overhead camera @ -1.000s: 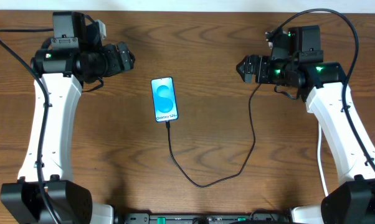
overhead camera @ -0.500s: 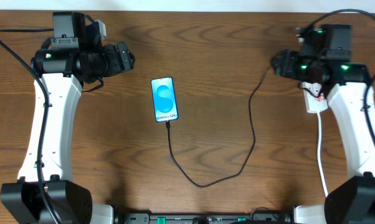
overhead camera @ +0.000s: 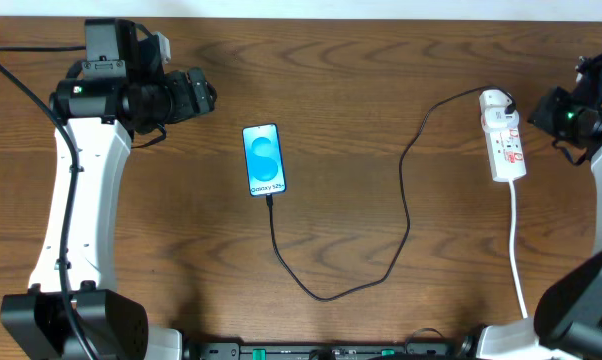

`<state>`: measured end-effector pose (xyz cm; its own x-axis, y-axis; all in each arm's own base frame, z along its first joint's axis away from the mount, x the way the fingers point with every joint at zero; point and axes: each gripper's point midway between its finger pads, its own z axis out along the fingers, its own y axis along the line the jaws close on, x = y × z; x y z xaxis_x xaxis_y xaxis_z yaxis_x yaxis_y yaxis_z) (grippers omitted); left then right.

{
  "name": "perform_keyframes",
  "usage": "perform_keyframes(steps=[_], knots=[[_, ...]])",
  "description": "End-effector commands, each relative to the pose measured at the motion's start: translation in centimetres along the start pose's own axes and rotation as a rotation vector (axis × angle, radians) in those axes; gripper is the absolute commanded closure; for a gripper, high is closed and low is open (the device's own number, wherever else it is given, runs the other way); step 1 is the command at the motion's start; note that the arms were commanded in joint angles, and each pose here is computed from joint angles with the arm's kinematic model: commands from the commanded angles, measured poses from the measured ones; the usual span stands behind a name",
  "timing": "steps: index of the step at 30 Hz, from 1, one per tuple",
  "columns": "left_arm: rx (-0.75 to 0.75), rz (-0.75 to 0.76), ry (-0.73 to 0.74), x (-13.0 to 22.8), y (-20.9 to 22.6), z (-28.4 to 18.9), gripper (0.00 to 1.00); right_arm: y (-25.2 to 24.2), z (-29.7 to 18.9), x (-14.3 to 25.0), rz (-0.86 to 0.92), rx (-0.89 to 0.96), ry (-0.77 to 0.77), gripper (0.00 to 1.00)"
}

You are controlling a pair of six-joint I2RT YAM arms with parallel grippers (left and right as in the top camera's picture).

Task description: Plug charger to phone and switch on socket

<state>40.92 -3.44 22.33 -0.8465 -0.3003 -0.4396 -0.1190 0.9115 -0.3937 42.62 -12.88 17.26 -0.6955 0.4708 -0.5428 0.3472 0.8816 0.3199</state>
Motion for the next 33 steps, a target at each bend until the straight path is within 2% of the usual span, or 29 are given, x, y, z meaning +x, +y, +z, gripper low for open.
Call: perform_keyframes(steps=[1,5,15,33], knots=[[0.001,0.01,-0.027,-0.4,-0.3,-1.0,0.08,-2.8,3.0,1.0,0.019,0.015,0.065,0.99],[0.001,0.01,-0.027,-0.4,-0.3,-1.0,0.08,-4.6,6.1,1.8,0.037,-0.041,0.104,0.99],[0.002,0.01,-0.027,-0.4,-0.4,-1.0,0.08,-6.4,10.5,2.6,0.048,-0.035,0.116,0.99],[0.001,0.01,-0.027,-0.4,-0.3,-1.0,0.08,-6.5,12.4,2.7,0.037,-0.049,0.103,0.99]])
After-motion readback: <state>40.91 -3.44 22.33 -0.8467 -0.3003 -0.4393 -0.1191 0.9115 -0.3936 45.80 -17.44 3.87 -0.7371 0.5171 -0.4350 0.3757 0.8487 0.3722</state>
